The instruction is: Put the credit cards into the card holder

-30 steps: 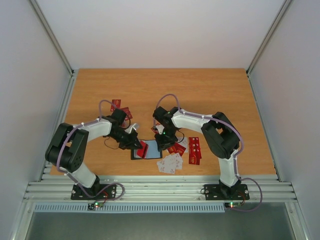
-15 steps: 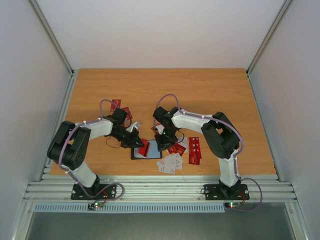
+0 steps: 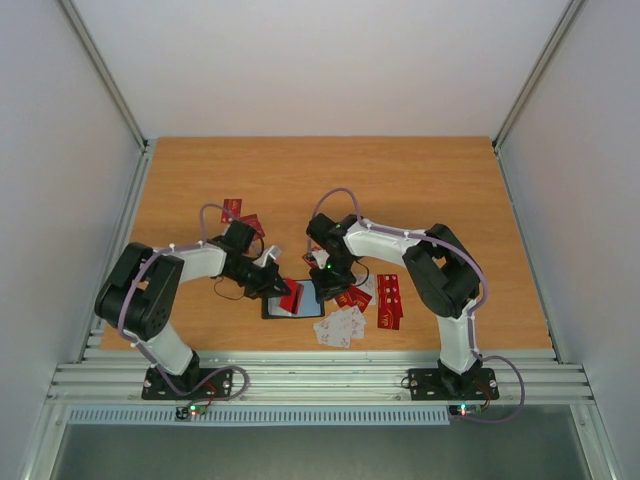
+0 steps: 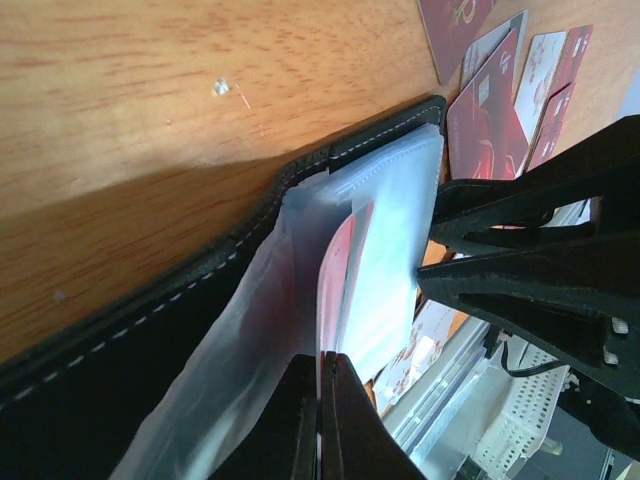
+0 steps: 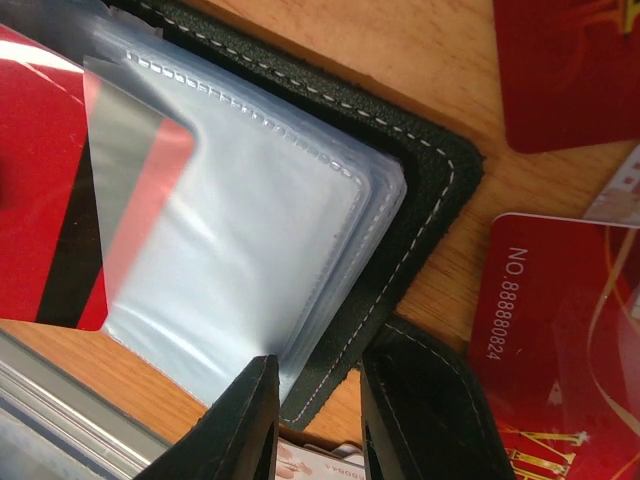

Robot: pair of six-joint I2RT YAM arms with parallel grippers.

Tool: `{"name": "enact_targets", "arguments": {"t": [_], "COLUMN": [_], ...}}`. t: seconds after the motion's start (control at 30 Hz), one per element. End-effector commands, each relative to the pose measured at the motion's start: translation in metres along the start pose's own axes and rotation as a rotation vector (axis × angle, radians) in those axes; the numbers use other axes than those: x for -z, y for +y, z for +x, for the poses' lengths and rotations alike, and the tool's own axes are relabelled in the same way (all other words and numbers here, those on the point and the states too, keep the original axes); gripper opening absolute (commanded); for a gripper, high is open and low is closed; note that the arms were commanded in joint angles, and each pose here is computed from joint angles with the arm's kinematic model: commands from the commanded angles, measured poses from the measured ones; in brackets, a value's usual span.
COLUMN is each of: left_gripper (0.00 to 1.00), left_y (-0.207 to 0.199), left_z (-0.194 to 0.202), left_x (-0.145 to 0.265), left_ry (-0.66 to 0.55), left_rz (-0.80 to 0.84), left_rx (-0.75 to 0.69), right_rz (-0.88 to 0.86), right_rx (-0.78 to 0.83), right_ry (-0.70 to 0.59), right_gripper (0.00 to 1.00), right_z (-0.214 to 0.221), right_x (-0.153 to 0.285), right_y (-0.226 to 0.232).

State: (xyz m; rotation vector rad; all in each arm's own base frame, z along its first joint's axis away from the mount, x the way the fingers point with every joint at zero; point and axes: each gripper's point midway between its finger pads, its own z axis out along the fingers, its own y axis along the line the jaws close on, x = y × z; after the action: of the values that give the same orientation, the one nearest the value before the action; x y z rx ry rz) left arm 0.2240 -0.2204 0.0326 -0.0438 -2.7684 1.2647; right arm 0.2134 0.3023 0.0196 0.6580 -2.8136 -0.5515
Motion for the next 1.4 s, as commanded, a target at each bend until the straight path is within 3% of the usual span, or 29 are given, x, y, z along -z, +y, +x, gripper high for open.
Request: {"name": "enact_targets", "arguments": {"t": [0.0, 0.8, 1.37], "left_gripper": [0.00, 0.01, 0.29], "left_y": [0.010, 0.017, 0.012], "left_z": [-0.002, 0.003, 0.013], "left_x": [-0.007, -0.021, -0.002], "left_ry": [-0.046, -0.118, -0.068], "left_rz": [-0.030, -0.064, -0.220], "left_rx": [0.006, 0.031, 0.018], "right_rz": [0.012, -0.020, -0.061], "right_rx": [0.006, 0.001, -0.025], "right_ry": [0.036, 0.037, -0.043], "right_gripper": [0.24, 0.23, 0.24], "right_z": [0.011, 0.018, 0.012], "right_x": [-0.012, -0.010, 0.016], "right_y": [-0.006, -0.002, 0.014]}}
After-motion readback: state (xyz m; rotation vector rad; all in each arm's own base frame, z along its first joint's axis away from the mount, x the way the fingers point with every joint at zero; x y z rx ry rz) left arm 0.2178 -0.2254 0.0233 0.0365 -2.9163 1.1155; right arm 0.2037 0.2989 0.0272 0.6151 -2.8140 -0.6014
